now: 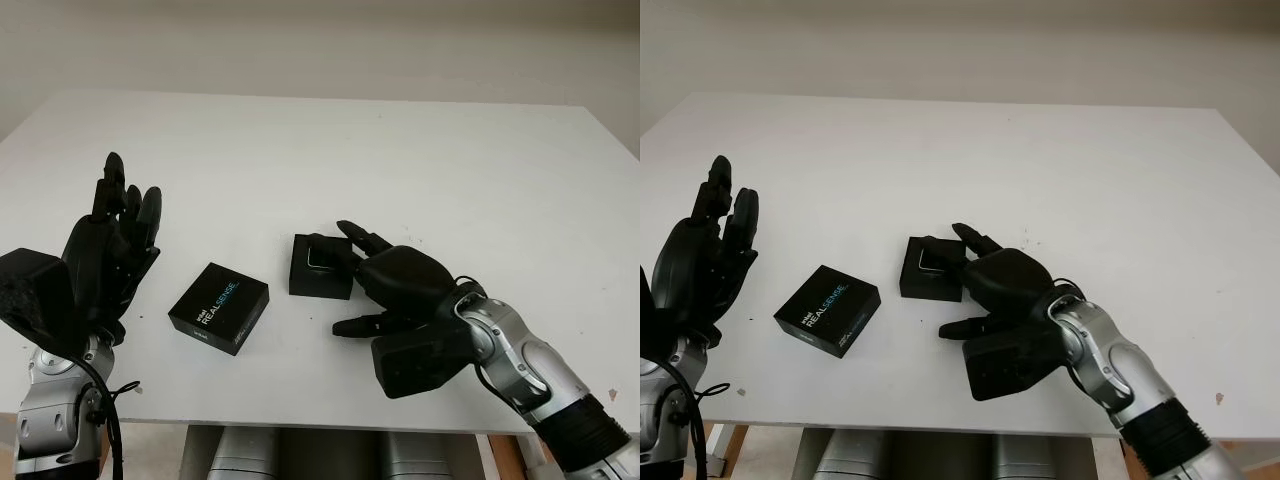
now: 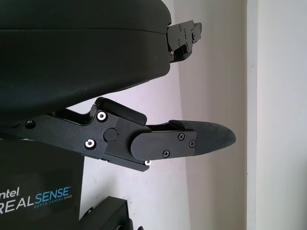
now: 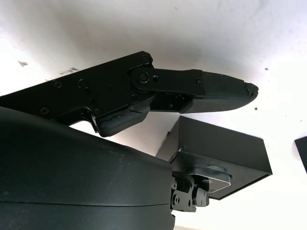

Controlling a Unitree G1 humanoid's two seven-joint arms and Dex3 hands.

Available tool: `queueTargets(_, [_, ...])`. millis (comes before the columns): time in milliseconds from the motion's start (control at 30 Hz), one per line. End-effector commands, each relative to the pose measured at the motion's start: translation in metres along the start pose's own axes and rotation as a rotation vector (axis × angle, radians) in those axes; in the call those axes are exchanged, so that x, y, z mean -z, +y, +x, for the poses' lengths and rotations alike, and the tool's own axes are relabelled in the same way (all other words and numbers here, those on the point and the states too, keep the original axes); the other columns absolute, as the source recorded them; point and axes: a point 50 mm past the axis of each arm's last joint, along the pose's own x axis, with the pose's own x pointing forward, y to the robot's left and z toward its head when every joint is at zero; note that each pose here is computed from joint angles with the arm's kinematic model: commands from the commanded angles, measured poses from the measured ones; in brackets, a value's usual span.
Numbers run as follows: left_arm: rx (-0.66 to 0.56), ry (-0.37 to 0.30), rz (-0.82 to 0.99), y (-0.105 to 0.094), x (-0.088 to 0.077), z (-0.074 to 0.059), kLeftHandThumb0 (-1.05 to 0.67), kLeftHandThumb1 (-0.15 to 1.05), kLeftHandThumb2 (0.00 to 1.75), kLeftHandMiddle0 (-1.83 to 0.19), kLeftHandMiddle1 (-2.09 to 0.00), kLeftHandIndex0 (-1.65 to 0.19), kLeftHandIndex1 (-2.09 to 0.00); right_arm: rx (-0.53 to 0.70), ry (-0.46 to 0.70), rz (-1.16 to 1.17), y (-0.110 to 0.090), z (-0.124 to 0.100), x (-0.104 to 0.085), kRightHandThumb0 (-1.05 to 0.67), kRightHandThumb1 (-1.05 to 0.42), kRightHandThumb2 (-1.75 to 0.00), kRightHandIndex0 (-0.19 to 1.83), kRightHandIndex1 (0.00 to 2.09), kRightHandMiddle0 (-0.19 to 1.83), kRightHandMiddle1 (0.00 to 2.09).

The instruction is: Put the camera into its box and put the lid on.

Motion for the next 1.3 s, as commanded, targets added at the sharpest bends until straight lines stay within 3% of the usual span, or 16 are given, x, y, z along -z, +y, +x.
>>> queueTargets(0, [0.001, -0.021, 0.026, 0.001, -0.005, 0.0, -0.69, 1.05, 0.46, 0.19, -0.05, 0.19, 0.0, -0.027, 0.029, -0.005, 0.004, -0.006, 0.006, -0.89, -1.05, -0.49, -0.09, 0.07, 0.04, 0.07])
queueTargets(333, [0.002, -0.024, 0.003, 0.0, -0.006, 0.002, -0.69, 1.05, 0.43, 0.19, -0.04, 0.19, -0.01, 0.026, 0.015, 0.022, -0.001, -0.003, 0.005, -0.89, -1.05, -0.5, -0.07, 0.06, 0.06, 0.06])
queueTargets(500, [-0.021, -0.043, 0.017, 0.001, -0.008, 0.003, -0.7, 1.05, 0.42, 0.15, -0.06, 0.16, -0.03, 0.234, -0.001, 0.196, -0.014, 0.002, 0.004, -0.84, -1.05, -0.44, -0.03, 0.07, 0.01, 0.04])
queueTargets(667, [-0.083, -0.106, -0.014, -0.002, -0.017, 0.002, -0.67, 1.05, 0.37, 0.08, -0.08, 0.11, -0.06, 0.417, -0.053, 0.427, -0.042, 0.002, 0.004, -0.76, -1.05, -0.36, -0.03, 0.06, 0.0, 0.04])
queueTargets(800, [-0.099, -0.175, 0.092, 0.0, -0.033, 0.001, -0.65, 1.05, 0.25, -0.17, -0.15, -0.06, -0.14, 0.523, -0.102, 0.591, -0.067, -0.002, 0.006, -0.75, -1.05, -0.36, -0.06, 0.05, -0.02, 0.04])
queueTargets(933, [0.007, -0.173, 0.366, 0.007, -0.048, -0.002, -0.74, 1.05, 0.19, -0.26, -0.12, -0.13, -0.16, 0.545, -0.134, 0.785, -0.09, -0.009, 0.016, -0.77, -1.05, -0.36, -0.08, 0.04, -0.02, 0.04])
queueTargets(1067, [0.153, -0.198, 0.527, 0.013, -0.065, -0.003, -0.71, 0.99, 0.08, -0.22, -0.07, -0.12, -0.12, 0.52, -0.162, 0.905, -0.105, -0.015, 0.032, -0.79, -1.05, -0.42, -0.09, 0.04, -0.04, 0.04])
queueTargets(1267, [0.342, -0.223, 0.727, 0.017, -0.082, 0.003, -0.78, 0.95, 0.05, -0.21, -0.05, -0.15, -0.1, 0.505, -0.164, 1.186, -0.105, -0.02, 0.047, -0.72, -1.05, -0.46, -0.13, 0.02, -0.1, 0.01])
